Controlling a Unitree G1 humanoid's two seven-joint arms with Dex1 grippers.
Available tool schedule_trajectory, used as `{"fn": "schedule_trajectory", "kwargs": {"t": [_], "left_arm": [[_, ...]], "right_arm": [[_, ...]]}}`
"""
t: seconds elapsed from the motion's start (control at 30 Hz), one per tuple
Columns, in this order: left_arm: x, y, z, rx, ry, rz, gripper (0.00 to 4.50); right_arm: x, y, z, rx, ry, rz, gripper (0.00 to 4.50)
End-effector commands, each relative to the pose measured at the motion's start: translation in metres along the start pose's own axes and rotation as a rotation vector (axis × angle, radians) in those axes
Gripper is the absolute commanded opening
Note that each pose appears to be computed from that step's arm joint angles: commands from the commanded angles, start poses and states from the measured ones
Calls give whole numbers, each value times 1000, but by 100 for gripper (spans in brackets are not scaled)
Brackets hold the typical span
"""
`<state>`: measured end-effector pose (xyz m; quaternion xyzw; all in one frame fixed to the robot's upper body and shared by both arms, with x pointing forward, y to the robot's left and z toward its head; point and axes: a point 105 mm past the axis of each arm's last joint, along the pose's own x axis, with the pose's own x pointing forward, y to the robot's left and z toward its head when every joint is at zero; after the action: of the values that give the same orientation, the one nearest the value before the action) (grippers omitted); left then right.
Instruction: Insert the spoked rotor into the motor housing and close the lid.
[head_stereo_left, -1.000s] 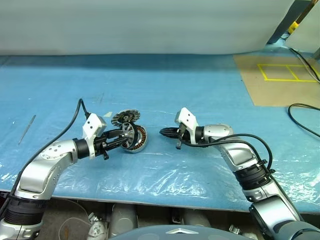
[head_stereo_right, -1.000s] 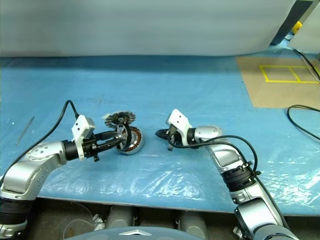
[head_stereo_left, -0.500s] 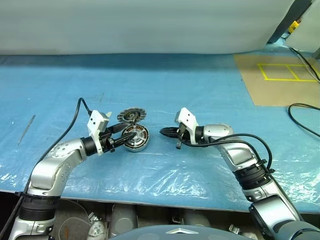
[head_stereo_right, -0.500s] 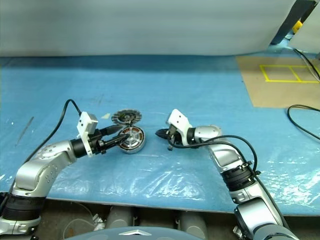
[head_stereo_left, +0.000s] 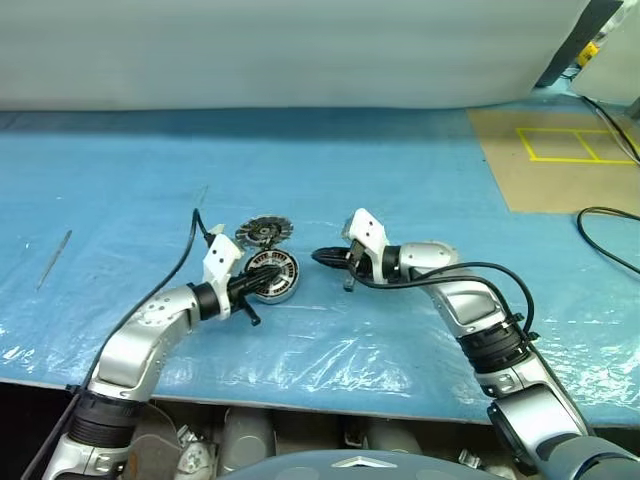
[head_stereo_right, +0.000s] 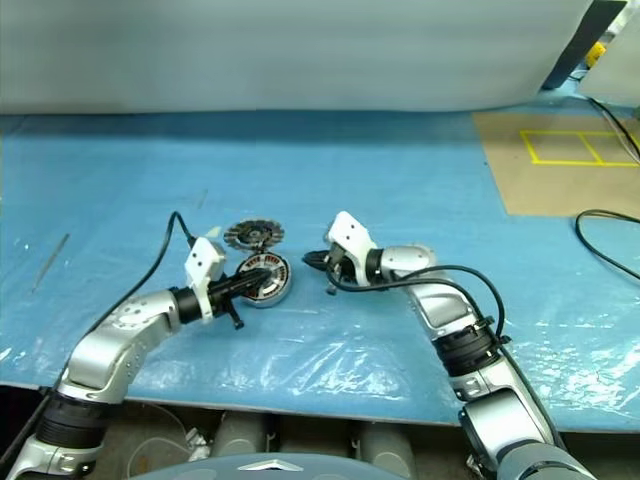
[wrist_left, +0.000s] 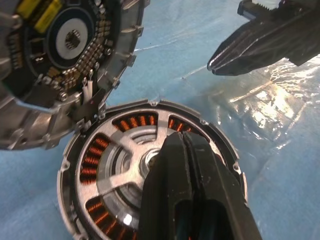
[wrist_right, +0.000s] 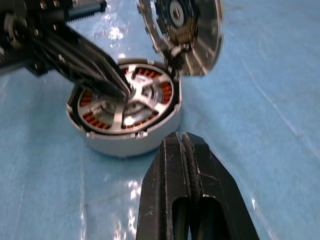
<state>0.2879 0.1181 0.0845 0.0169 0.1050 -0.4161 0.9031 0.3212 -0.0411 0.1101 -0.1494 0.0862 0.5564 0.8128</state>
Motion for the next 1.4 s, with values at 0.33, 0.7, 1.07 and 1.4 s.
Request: {"fn": "schedule_trajectory", "kwargs": {"t": [0.33, 0.7, 1.07, 1.4], "left_arm": [[-55, 46, 21, -93, -185, 90, 7], [-53, 114, 10, 118, -46, 300, 7], [17, 106, 98, 94, -398, 60, 7], [12, 66, 72, 46, -18, -379, 7]], "right_arm": [[-5, 0, 9, -3, -49, 14, 0], [-8, 0, 7, -18, -29, 35, 0], [-7, 4, 4, -21, -19, 29, 0], [-9, 5, 0, -19, -9, 12, 0]]}}
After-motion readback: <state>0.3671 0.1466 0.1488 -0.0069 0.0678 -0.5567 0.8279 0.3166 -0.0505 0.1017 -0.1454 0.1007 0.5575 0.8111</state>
